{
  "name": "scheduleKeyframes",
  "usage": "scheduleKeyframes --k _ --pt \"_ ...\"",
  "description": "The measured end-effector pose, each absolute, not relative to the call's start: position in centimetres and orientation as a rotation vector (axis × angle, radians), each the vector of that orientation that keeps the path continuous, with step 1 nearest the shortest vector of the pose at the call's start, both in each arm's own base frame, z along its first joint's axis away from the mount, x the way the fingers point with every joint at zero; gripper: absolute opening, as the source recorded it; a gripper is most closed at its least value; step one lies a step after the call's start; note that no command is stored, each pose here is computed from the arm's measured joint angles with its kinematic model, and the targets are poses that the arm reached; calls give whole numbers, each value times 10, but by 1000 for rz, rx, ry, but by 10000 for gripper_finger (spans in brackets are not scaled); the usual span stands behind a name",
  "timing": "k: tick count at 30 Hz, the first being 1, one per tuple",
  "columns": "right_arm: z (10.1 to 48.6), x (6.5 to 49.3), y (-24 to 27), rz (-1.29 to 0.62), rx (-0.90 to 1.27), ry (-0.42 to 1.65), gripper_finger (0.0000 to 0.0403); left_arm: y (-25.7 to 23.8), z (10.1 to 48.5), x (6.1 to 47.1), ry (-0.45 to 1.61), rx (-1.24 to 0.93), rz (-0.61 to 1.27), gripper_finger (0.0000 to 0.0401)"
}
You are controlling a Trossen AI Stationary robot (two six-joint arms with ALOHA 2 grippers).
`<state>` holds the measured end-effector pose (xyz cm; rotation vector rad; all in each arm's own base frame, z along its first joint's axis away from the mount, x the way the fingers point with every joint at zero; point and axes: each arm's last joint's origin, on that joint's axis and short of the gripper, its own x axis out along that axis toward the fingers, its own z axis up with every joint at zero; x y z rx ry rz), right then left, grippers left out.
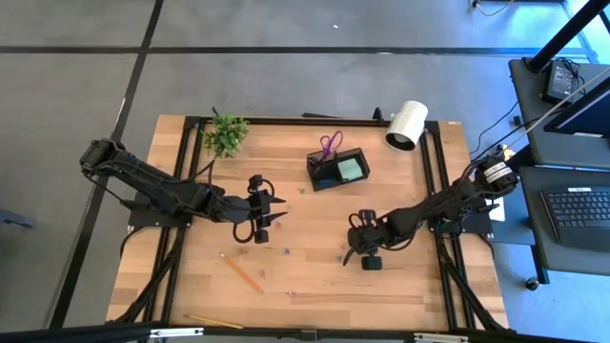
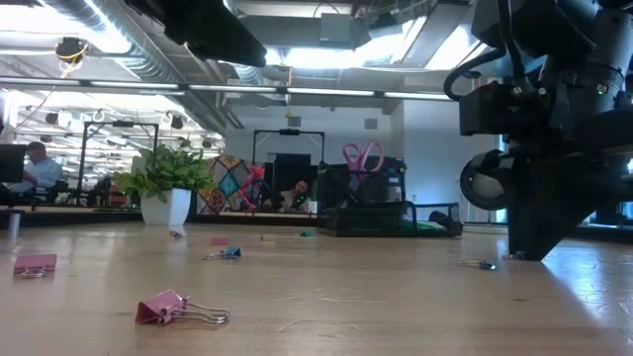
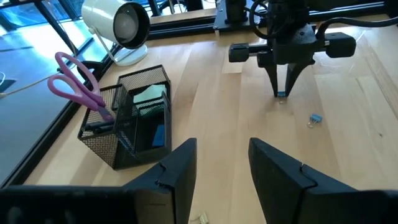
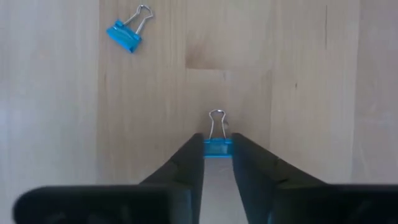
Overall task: Pick and place office supplies into organizer
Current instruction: Put the blue binder clip into the black desk organizer
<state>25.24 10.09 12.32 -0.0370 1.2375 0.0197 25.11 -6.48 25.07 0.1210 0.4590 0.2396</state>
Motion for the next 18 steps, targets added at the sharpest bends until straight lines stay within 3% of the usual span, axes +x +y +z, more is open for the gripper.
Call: scheduleKeyframes --k 9,18 --pt "134 260 101 -7 -11 1227 63 -65 251 251 459 121 239 141" --pt "203 291 61 -175 -90 1066 62 -65 251 251 460 122 240 141"
